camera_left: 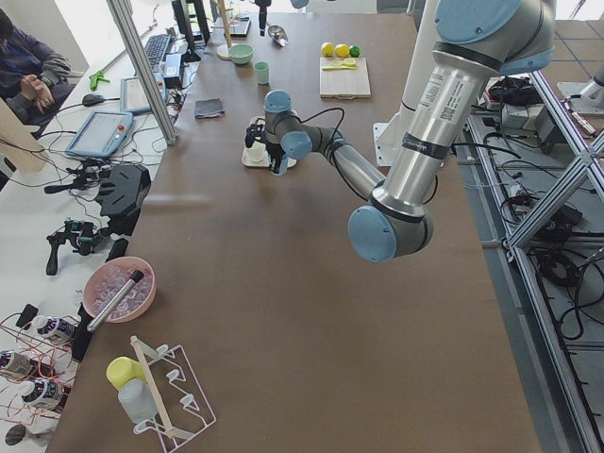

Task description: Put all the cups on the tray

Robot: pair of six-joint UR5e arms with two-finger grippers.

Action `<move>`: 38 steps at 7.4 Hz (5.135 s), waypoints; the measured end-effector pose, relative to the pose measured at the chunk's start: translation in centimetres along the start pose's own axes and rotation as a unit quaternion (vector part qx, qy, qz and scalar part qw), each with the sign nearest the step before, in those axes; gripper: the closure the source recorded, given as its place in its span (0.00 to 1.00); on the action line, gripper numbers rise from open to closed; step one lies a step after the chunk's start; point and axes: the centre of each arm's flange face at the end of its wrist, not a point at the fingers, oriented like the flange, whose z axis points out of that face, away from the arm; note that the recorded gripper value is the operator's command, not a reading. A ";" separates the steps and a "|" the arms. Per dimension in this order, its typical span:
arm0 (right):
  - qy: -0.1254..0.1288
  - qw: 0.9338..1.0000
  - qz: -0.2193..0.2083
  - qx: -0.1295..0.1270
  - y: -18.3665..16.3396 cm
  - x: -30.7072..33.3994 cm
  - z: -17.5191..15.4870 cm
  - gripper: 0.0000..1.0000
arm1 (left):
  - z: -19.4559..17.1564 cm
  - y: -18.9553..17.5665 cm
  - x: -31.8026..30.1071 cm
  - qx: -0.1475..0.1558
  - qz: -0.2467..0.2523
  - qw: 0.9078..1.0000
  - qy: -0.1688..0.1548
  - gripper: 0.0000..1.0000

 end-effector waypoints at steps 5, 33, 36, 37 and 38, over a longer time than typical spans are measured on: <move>0.001 1.000 -0.002 -0.003 0.3 -0.2 0.4 0.00 | 6.2 -0.4 8.5 0.011 -0.014 1.000 0.003 0.21; -0.029 0.989 0.133 0.051 5.3 -37.5 14.6 0.00 | -12.1 -4.4 -25.0 -0.011 0.118 0.992 -0.036 0.01; -0.031 0.991 0.120 0.042 1.9 -33.5 11.8 0.00 | -11.7 -4.2 -25.6 -0.014 0.117 0.992 -0.037 0.01; -0.023 0.994 0.098 0.035 1.0 -28.4 11.0 0.00 | -10.6 -3.8 -27.0 -0.019 0.113 0.993 -0.040 0.01; -0.012 0.997 0.070 0.033 0.6 -21.6 10.0 0.00 | -8.8 -2.8 -29.7 -0.031 0.102 0.993 -0.046 0.01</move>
